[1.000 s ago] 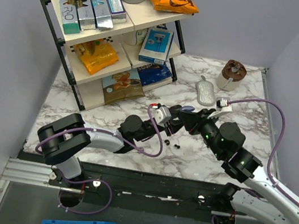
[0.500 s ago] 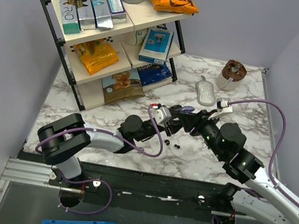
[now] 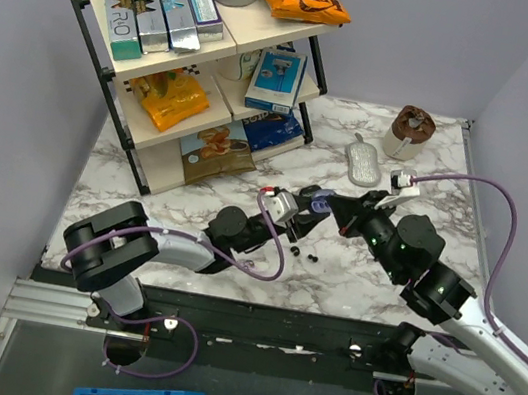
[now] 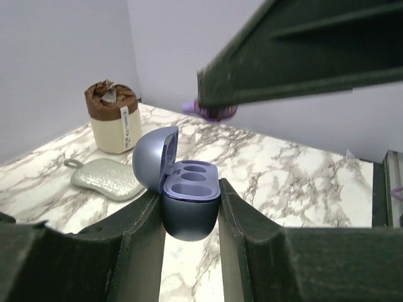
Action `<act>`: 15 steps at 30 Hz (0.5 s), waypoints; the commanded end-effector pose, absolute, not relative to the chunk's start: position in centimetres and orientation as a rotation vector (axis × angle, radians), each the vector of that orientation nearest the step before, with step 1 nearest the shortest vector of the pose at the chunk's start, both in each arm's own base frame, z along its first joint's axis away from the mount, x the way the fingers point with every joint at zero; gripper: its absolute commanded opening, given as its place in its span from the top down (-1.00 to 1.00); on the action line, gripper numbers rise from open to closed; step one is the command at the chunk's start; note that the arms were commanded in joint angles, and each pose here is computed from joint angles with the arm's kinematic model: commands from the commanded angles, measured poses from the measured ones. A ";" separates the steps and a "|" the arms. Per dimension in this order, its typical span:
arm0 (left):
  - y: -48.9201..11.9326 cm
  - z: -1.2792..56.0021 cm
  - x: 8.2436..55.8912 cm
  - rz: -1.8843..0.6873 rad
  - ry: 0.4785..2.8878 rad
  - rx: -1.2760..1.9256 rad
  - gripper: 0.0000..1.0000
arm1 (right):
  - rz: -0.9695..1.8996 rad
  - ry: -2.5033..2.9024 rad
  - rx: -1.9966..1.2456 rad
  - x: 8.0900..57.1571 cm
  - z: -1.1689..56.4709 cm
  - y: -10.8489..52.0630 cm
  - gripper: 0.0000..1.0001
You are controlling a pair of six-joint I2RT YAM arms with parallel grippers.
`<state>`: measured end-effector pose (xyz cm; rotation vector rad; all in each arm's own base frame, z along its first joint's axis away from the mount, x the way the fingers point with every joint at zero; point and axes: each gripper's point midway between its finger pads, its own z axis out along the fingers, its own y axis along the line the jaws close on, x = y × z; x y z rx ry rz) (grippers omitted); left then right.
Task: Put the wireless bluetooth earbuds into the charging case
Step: Place the earbud at the center of the board.
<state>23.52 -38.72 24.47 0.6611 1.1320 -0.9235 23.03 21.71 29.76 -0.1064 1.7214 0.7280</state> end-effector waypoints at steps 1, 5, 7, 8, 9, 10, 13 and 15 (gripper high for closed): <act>-34.6 33.9 21.5 -0.955 0.766 0.455 1.00 | 0.673 1.723 -0.098 23.3 30.3 21.0 0.99; -34.3 33.7 21.5 -0.944 0.773 0.454 1.00 | 0.677 1.718 -0.106 23.3 30.6 21.1 0.99; -33.8 33.9 21.5 -0.923 0.765 0.452 1.00 | 0.659 1.712 -0.101 23.5 30.8 20.8 0.99; -33.5 33.5 21.5 -0.907 0.775 0.450 1.00 | 0.641 1.721 -0.097 23.5 30.5 20.6 0.99; -32.8 33.3 22.1 -0.881 0.798 0.417 1.00 | 0.617 1.733 -0.088 23.6 29.9 20.2 0.99; -31.7 33.7 22.2 -0.843 0.795 0.391 1.00 | 0.575 1.747 -0.069 23.9 29.1 19.6 0.99; -27.7 32.9 23.0 -0.720 0.849 0.292 1.00 | 0.489 1.824 -0.064 24.5 25.4 19.1 0.99; -25.5 31.1 23.0 -0.663 0.904 0.263 1.00 | 0.473 1.899 -0.062 24.8 22.8 19.7 0.99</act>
